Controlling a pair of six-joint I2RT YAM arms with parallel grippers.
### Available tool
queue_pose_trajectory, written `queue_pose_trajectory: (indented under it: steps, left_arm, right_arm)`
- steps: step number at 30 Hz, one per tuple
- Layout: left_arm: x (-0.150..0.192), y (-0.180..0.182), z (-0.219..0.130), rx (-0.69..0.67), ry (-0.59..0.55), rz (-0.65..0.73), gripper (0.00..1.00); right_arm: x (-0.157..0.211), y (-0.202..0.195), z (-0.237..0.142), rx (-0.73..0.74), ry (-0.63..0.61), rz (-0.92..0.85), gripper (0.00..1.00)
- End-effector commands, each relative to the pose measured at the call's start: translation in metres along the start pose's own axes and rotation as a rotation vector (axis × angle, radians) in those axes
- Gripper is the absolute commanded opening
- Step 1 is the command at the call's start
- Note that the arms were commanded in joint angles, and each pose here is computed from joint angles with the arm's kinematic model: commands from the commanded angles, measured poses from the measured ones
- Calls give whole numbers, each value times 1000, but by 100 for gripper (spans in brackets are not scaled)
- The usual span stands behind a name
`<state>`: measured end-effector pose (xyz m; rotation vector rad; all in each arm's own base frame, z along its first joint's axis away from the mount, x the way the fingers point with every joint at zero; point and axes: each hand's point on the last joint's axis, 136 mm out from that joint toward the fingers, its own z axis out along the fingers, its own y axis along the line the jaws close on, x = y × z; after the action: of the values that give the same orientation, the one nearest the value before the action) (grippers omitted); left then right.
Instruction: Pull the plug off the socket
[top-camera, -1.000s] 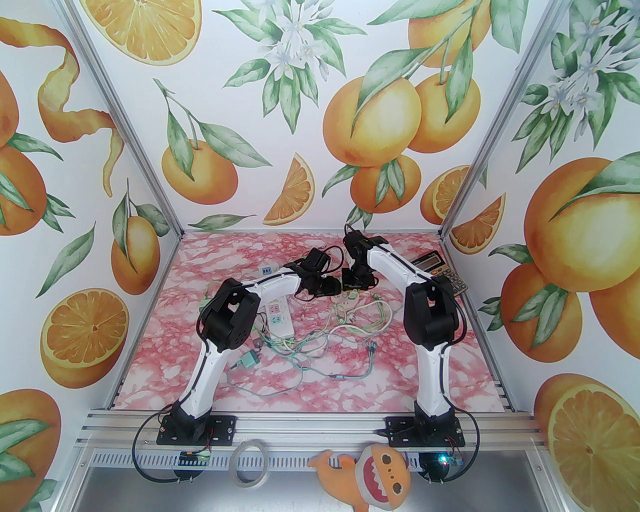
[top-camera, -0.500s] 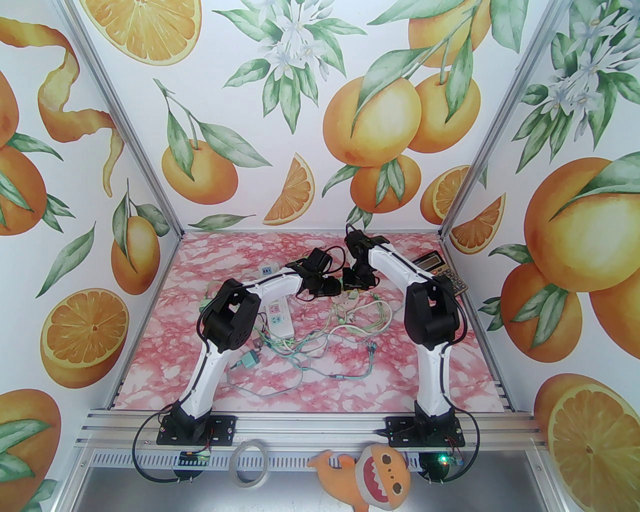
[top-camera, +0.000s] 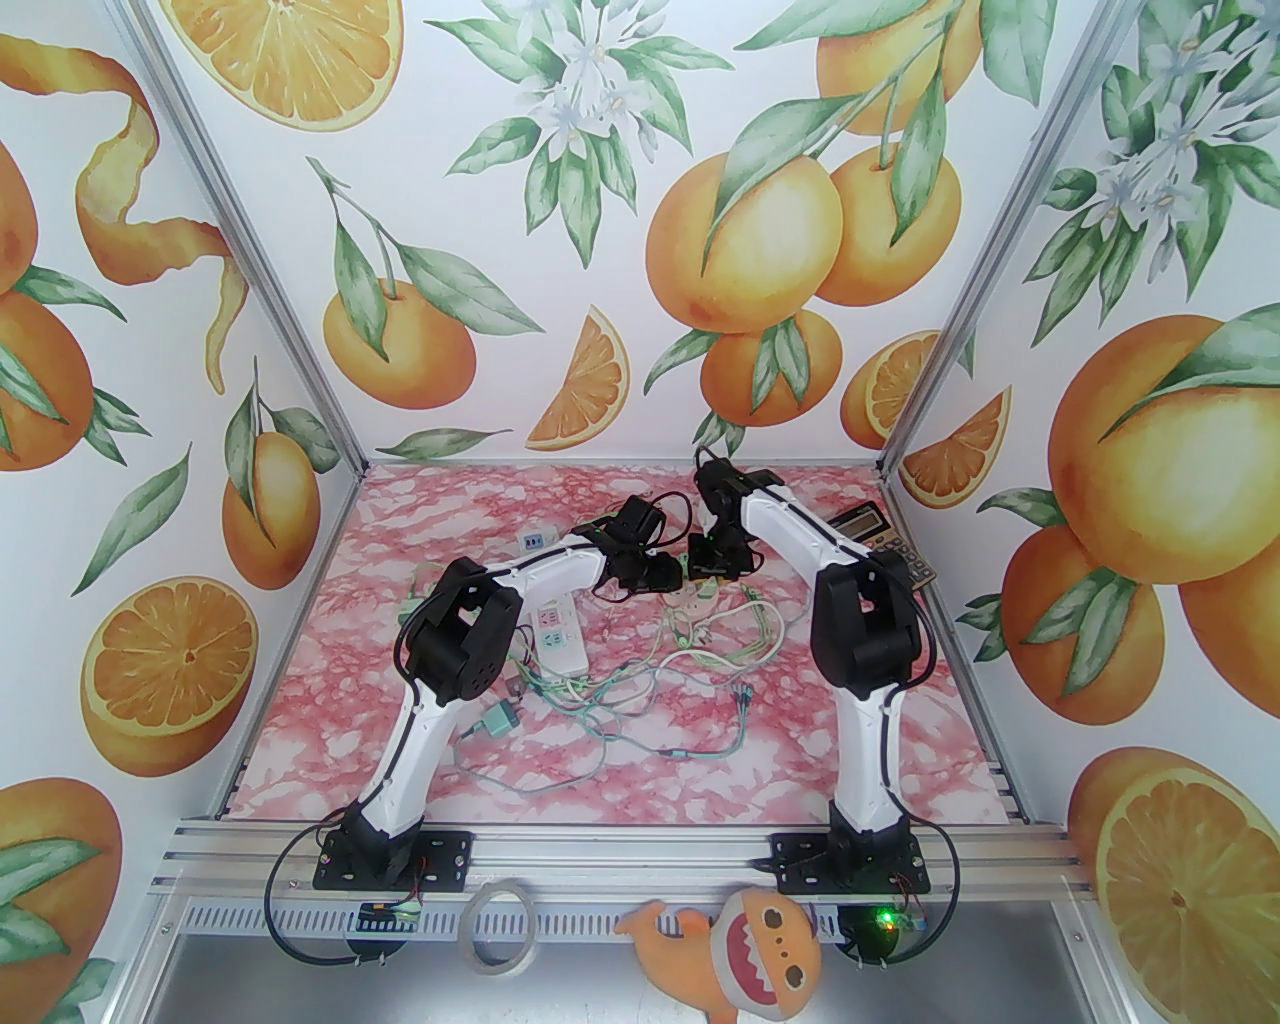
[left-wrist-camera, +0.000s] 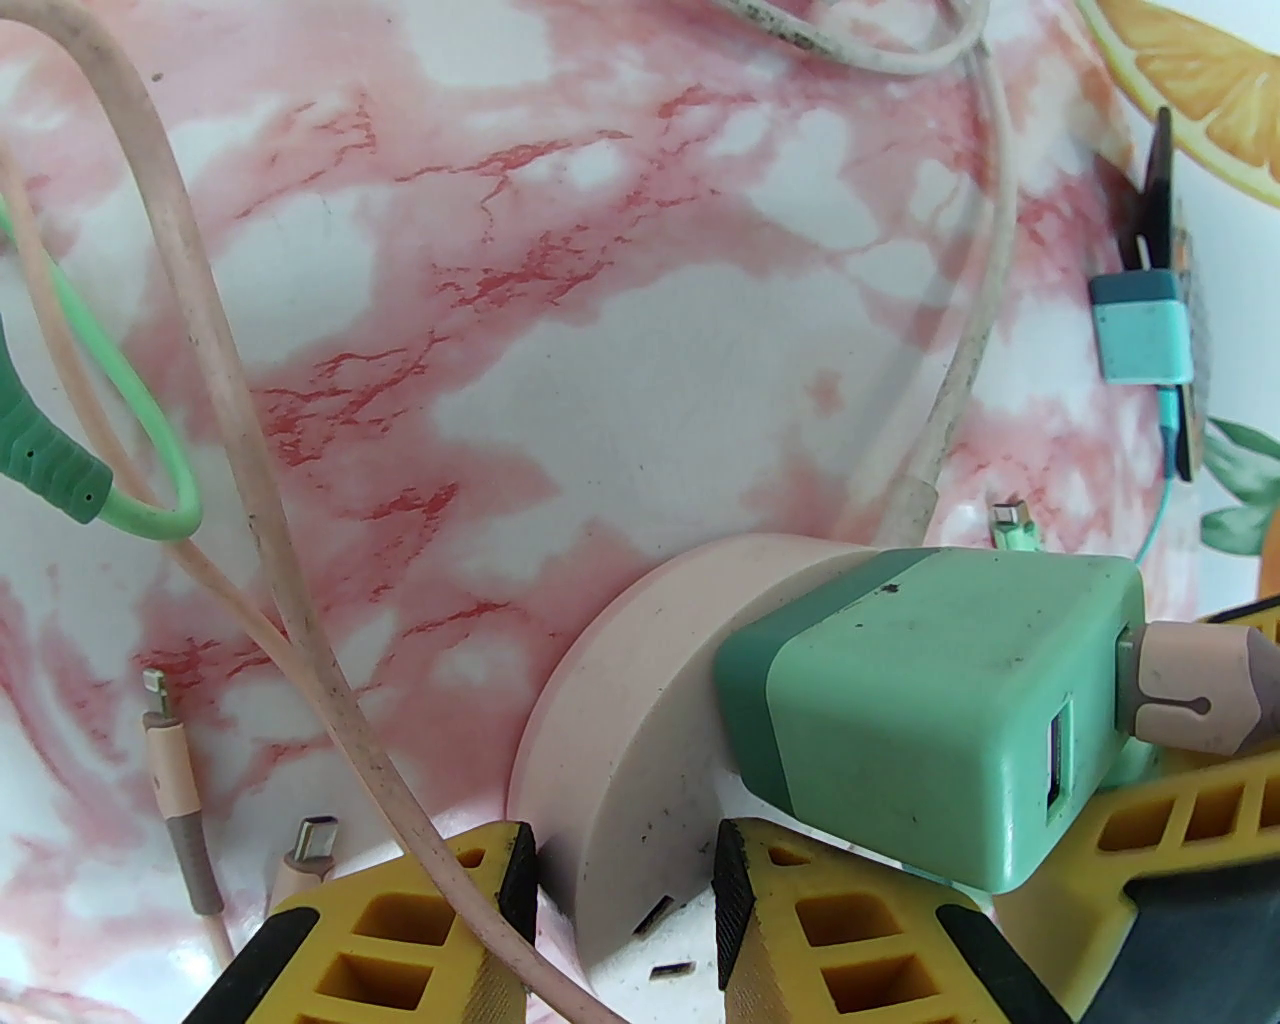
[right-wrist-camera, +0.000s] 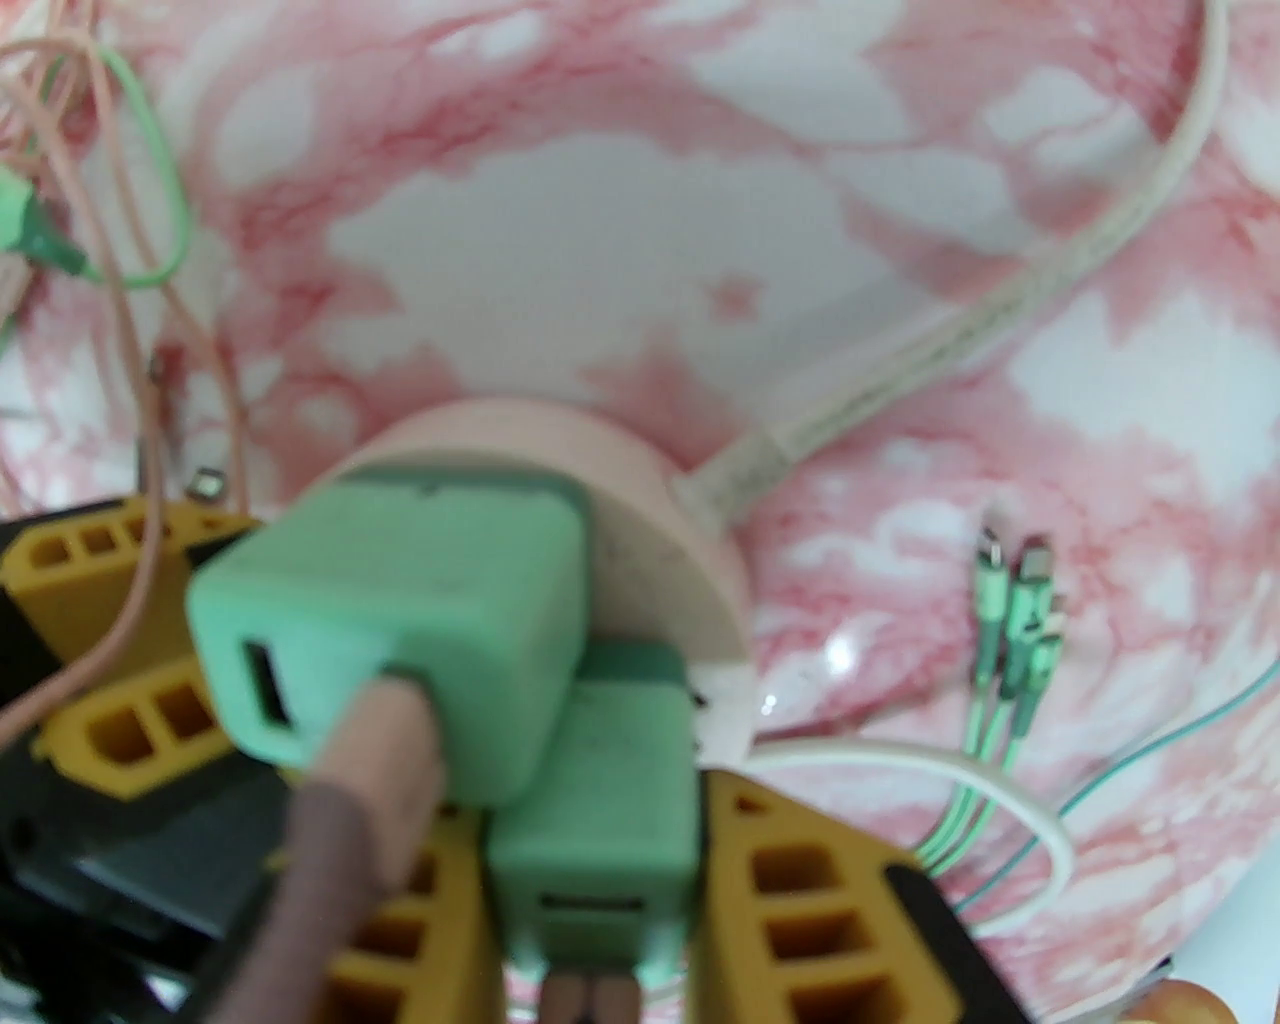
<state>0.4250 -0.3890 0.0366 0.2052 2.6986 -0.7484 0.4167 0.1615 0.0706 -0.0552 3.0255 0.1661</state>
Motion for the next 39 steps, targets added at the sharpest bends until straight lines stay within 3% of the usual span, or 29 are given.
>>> queue_pose_trajectory:
  steps: [1,8,24,39]
  left_arm:
    - [54,49,26,-157,179,-26,35]
    - [55,49,26,-159,180,-27,35]
    - [56,49,25,-162,185,-23,34]
    - [58,47,27,-152,191,-27,34]
  right_arm:
    - [3,18,-2,42,2,-84,26]
    - [3,24,-6,47,-9,-102,26]
    - [-13,-17,-29,-103,-41,79,26]
    - [3,11,-19,99,-14,-111,27]
